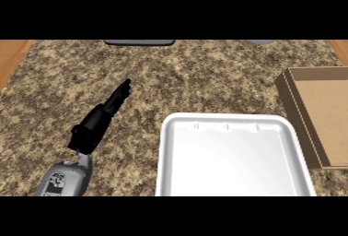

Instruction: Pick the pear from the tray and place it in the cardboard box

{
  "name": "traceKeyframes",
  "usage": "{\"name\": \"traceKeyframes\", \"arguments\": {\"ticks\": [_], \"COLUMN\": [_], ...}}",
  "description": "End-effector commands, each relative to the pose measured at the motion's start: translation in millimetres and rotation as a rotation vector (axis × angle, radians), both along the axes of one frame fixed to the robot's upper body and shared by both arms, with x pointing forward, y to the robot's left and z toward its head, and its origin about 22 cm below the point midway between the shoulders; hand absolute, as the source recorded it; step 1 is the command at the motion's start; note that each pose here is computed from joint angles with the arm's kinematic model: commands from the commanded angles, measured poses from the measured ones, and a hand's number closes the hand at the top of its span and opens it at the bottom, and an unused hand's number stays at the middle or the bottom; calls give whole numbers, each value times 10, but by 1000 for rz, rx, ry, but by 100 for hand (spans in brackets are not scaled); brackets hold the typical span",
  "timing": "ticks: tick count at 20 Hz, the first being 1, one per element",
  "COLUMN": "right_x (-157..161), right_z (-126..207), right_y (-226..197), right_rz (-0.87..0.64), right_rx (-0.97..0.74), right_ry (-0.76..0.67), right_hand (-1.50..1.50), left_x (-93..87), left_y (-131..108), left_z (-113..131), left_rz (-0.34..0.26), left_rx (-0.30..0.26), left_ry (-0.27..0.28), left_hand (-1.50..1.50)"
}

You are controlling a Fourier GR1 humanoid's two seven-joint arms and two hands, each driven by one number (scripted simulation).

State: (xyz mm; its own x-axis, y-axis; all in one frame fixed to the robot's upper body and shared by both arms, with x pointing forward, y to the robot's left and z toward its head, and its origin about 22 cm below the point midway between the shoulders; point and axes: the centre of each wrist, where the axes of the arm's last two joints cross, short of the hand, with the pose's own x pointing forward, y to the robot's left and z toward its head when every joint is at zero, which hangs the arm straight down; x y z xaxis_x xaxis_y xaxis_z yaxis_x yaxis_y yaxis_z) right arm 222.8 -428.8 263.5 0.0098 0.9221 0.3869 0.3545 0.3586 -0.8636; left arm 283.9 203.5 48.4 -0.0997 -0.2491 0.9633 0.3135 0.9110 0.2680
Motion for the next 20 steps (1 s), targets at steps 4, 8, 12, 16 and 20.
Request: {"name": "traceKeyframes", "arguments": {"ticks": [4,8,12,16,20], "right_x": [536,762,830,1018,972], "right_z": [-447,-702,-1004,-1223,-1212], "right_y": [61,52,-155,-185,-312], "right_rz": [-4,-22,-71,-37,25], "right_rx": [-63,-83,153,219,303], "right_ry": [45,100,213,252,203], "right_hand": [150,150,-150,-150,-150], "left_x": [-45,61,-55,-5,62], "left_y": [43,162,-49,120,86], "left_z": [-90,-188,-71,-135,-80], "left_rz": [18,6,-3,-2,10], "left_rx": [-3,-16,-9,-8,-10], "left_ry": [4,0,5,3,-3], "left_hand": [0,0,0,0,0]}}
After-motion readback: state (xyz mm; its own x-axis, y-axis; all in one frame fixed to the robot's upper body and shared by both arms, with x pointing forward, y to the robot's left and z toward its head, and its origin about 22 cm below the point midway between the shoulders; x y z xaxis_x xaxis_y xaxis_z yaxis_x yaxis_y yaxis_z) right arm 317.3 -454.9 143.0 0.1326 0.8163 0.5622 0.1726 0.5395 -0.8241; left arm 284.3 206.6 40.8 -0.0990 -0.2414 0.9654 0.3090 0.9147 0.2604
